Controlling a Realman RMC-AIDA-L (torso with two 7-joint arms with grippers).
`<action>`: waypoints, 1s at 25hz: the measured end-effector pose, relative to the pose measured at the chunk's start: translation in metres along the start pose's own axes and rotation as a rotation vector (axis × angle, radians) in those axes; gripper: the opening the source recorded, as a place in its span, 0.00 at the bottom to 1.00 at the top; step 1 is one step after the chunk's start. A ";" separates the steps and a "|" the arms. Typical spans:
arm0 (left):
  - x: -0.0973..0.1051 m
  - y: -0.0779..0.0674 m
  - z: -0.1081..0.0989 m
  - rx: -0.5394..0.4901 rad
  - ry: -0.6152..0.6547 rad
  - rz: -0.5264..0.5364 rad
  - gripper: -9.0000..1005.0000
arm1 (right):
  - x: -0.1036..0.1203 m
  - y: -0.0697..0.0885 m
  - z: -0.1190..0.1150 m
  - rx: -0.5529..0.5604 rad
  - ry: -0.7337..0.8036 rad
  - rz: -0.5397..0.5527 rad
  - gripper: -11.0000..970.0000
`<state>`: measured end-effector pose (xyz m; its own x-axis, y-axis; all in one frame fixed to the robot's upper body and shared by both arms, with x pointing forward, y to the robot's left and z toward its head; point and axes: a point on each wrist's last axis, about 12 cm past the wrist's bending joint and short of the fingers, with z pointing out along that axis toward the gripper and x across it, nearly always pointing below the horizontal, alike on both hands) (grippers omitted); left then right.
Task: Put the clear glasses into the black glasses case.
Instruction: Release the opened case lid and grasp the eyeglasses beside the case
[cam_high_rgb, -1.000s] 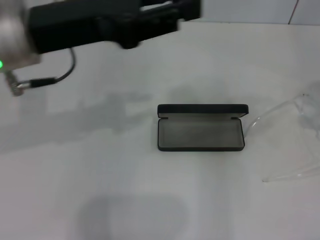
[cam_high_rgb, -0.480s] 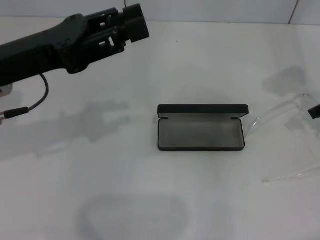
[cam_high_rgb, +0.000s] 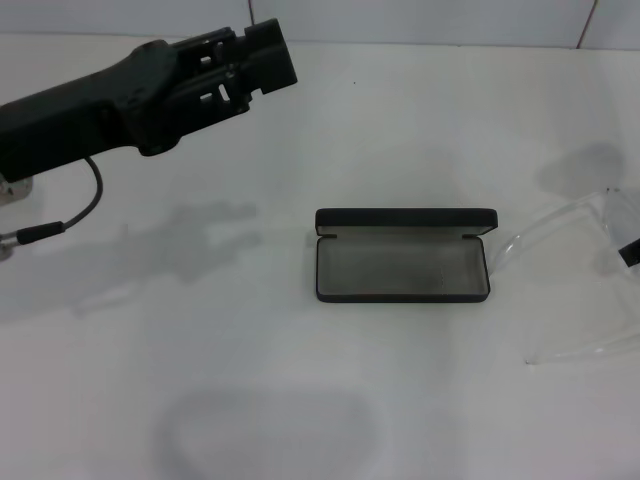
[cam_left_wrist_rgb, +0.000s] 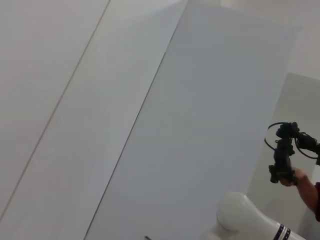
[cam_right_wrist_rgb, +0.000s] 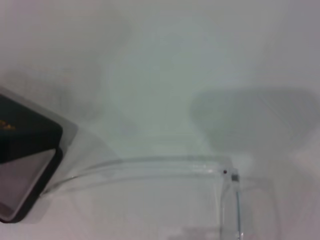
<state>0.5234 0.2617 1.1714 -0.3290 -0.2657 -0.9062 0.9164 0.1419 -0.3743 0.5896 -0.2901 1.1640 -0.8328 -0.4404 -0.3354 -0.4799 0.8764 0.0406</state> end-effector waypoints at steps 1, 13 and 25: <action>0.000 0.000 0.000 -0.003 -0.002 0.004 0.43 | 0.001 0.000 0.003 -0.002 0.004 0.001 0.84; 0.003 0.005 -0.005 -0.028 -0.032 -0.014 0.41 | -0.001 -0.001 0.016 0.013 -0.014 -0.018 0.61; 0.003 0.005 -0.007 -0.038 -0.040 -0.010 0.39 | 0.000 0.002 0.019 0.005 0.000 -0.027 0.35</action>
<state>0.5252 0.2679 1.1652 -0.3280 -0.3051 -0.8941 0.9035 0.1750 -0.3912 0.5940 -0.2849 1.1466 -0.8195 -0.4638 -0.3368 -0.5008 0.8651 0.0273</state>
